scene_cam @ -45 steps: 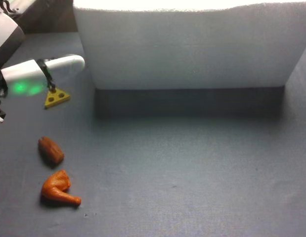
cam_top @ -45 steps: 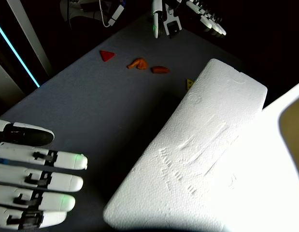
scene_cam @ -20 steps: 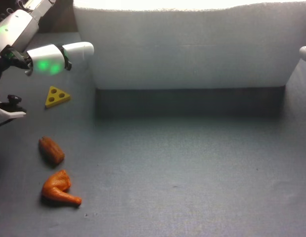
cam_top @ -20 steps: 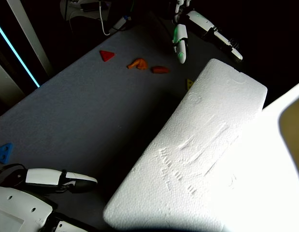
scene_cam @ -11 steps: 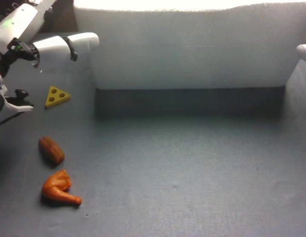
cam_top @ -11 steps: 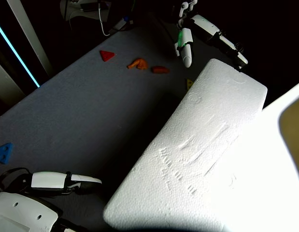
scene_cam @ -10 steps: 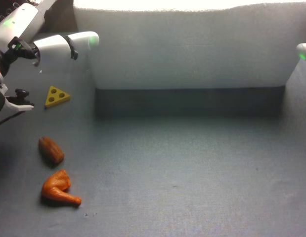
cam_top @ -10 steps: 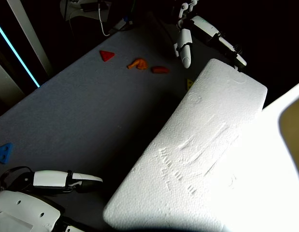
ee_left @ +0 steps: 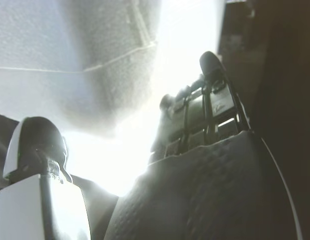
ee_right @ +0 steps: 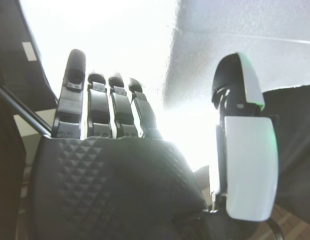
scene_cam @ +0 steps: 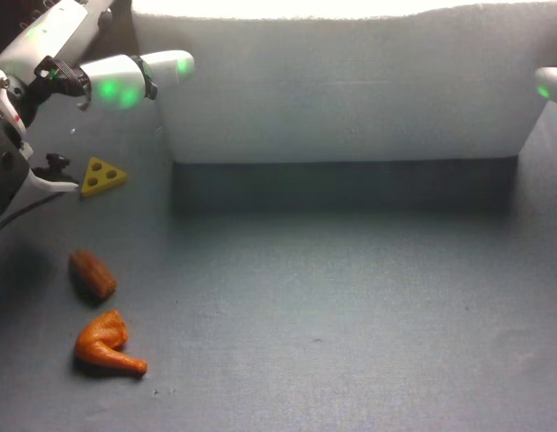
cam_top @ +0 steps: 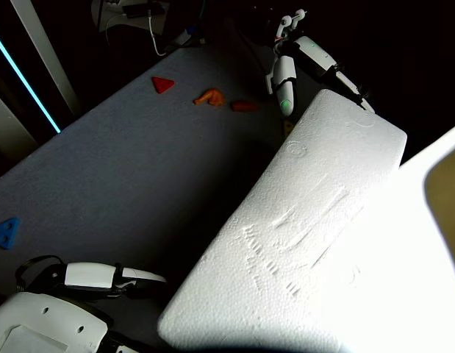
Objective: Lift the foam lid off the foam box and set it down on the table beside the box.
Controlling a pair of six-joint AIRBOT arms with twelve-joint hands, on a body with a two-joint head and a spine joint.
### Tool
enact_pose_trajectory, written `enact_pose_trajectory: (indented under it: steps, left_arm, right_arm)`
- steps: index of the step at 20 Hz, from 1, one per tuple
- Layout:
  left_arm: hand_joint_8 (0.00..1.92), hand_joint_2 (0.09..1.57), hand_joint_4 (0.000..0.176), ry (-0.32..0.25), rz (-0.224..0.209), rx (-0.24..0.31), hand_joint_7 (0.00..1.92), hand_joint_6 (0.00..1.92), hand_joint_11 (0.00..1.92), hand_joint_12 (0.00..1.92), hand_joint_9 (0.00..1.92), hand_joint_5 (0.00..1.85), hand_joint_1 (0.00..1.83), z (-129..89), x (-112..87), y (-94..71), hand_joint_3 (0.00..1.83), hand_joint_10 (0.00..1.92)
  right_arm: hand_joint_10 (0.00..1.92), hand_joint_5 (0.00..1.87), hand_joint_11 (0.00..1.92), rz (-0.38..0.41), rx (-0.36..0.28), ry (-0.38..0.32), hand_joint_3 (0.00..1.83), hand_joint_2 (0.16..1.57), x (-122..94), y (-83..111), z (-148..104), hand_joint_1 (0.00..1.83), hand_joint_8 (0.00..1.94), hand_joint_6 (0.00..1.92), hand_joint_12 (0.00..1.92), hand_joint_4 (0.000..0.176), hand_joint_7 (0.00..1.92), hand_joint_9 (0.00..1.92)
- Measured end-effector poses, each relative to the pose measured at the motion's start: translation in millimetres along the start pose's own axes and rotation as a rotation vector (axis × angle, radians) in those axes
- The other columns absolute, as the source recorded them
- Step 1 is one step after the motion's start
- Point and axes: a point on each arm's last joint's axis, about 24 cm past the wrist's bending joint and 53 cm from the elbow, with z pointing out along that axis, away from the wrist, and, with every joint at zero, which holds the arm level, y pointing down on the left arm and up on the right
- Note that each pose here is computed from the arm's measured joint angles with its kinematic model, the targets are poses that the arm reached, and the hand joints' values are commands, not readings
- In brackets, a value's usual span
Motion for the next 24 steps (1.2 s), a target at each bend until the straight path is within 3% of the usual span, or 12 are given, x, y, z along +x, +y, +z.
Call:
enact_pose_trajectory:
  steps: [2, 4, 5, 6, 8, 10, 11, 14, 17, 19, 22, 24]
  left_arm:
    - [0.00, 1.01, 0.000, -0.004, -0.005, -0.008, 0.00, 0.00, 0.00, 0.68, 0.00, 0.00, 0.50, 1, -1.4, 2.9, 0.00, 0.00]
    - [0.00, 1.01, 0.000, -0.003, -0.011, -0.007, 0.00, 0.00, 0.00, 0.88, 0.01, 0.03, 0.48, 3, -0.3, 3.1, 0.00, 0.00]
    - [0.00, 1.00, 0.000, -0.002, -0.015, -0.005, 0.00, 0.01, 0.00, 0.85, 0.01, 0.05, 0.46, 4, 0.4, 2.2, 0.00, 0.00]
    - [0.00, 1.01, 0.000, 0.006, -0.010, 0.001, 0.00, 0.01, 0.00, 0.80, 0.01, 0.08, 0.46, 4, 2.9, 0.3, 0.00, 0.00]
    - [0.01, 1.05, 0.000, 0.007, -0.019, 0.004, 0.08, 0.03, 0.00, 0.86, 0.07, 0.20, 0.46, 5, 5.0, 0.3, 0.01, 0.02]
    - [0.01, 1.07, 0.000, -0.001, -0.024, 0.010, 0.12, 0.03, 0.00, 0.97, 0.10, 0.28, 0.43, 5, 2.2, -0.9, 0.00, 0.02]
    - [0.00, 1.09, 0.000, -0.004, -0.023, 0.012, 0.13, 0.03, 0.00, 1.01, 0.12, 0.30, 0.42, 6, 0.5, -1.2, 0.00, 0.02]
    - [0.00, 1.10, 0.000, -0.009, -0.033, 0.014, 0.16, 0.03, 0.00, 0.98, 0.14, 0.34, 0.45, 6, -0.9, -1.7, 0.00, 0.02]
    - [0.00, 1.09, 0.000, -0.011, -0.040, 0.019, 0.15, 0.02, 0.00, 0.95, 0.14, 0.34, 0.47, 6, -1.3, -2.8, 0.00, 0.01]
    - [0.00, 1.09, 0.000, -0.013, -0.040, 0.023, 0.13, 0.01, 0.00, 0.91, 0.11, 0.33, 0.48, 5, -1.5, -3.7, 0.00, 0.00]
    - [0.00, 1.07, 0.000, -0.010, -0.051, 0.033, 0.13, 0.00, 0.00, 0.85, 0.10, 0.31, 0.50, 4, 1.9, -7.2, 0.00, 0.00]
    - [0.00, 1.08, 0.000, -0.011, -0.053, 0.037, 0.13, 0.00, 0.00, 0.89, 0.12, 0.28, 0.48, 3, 1.5, -8.8, 0.00, 0.01]
  right_arm:
    - [0.00, 0.00, 0.00, 0.000, -0.001, -0.002, 0.00, 1.08, 0, 0.0, 1, 0.62, 0.00, 0.00, 0.24, 0.000, 0.00, 0.00]
    - [0.00, 0.00, 0.00, 0.005, -0.004, -0.004, 0.00, 1.12, 0, 1.9, 2, 0.63, 0.00, 0.00, 0.10, 0.000, 0.00, 0.00]
    - [0.00, 0.00, 0.00, 0.007, -0.009, -0.007, 0.00, 1.13, -1, 3.8, 2, 0.60, 0.00, 0.00, 0.19, 0.000, 0.00, 0.00]
    - [0.00, 0.00, 0.00, 0.006, -0.011, -0.007, 0.00, 1.14, -1, 4.3, 2, 0.62, 0.00, 0.00, 0.15, 0.000, 0.00, 0.01]
    - [0.04, 0.10, 0.00, 0.006, -0.011, -0.007, 0.00, 1.18, -1, 4.2, 2, 0.59, 0.02, 0.04, 0.32, 0.000, 0.10, 0.08]
    - [0.13, 0.17, 0.00, 0.013, -0.013, -0.014, 0.00, 1.20, -3, 4.5, 2, 0.57, 0.01, 0.08, 0.82, 0.000, 0.16, 0.12]
    - [0.14, 0.17, 0.00, 0.014, -0.016, -0.021, 0.00, 1.20, -5, 5.5, 2, 0.55, 0.01, 0.08, 0.87, 0.000, 0.16, 0.10]
    - [0.49, 0.12, 0.00, 0.023, -0.022, -0.028, 0.00, 1.21, -7, 6.8, 2, 0.55, 0.01, 0.27, 1.06, 0.000, 0.19, 0.00]
    - [0.51, 0.08, 0.00, 0.034, -0.025, -0.031, 0.00, 1.21, -7, 7.4, 2, 0.56, 0.00, 0.34, 1.00, 0.000, 0.20, 0.00]
    - [0.62, 0.00, 0.00, 0.037, -0.031, -0.031, 0.00, 1.20, -6, 9.0, 2, 0.58, 0.01, 0.62, 1.14, 0.000, 0.23, 0.00]
    - [0.52, 0.00, 0.00, 0.036, -0.041, -0.030, 0.00, 1.20, -5, 12.2, 1, 0.64, 0.00, 0.52, 1.16, 0.000, 0.18, 0.00]
    - [0.53, 0.00, 0.00, 0.038, -0.049, -0.028, 0.00, 1.19, -4, 14.5, 1, 0.65, 0.00, 0.56, 1.24, 0.000, 0.18, 0.00]
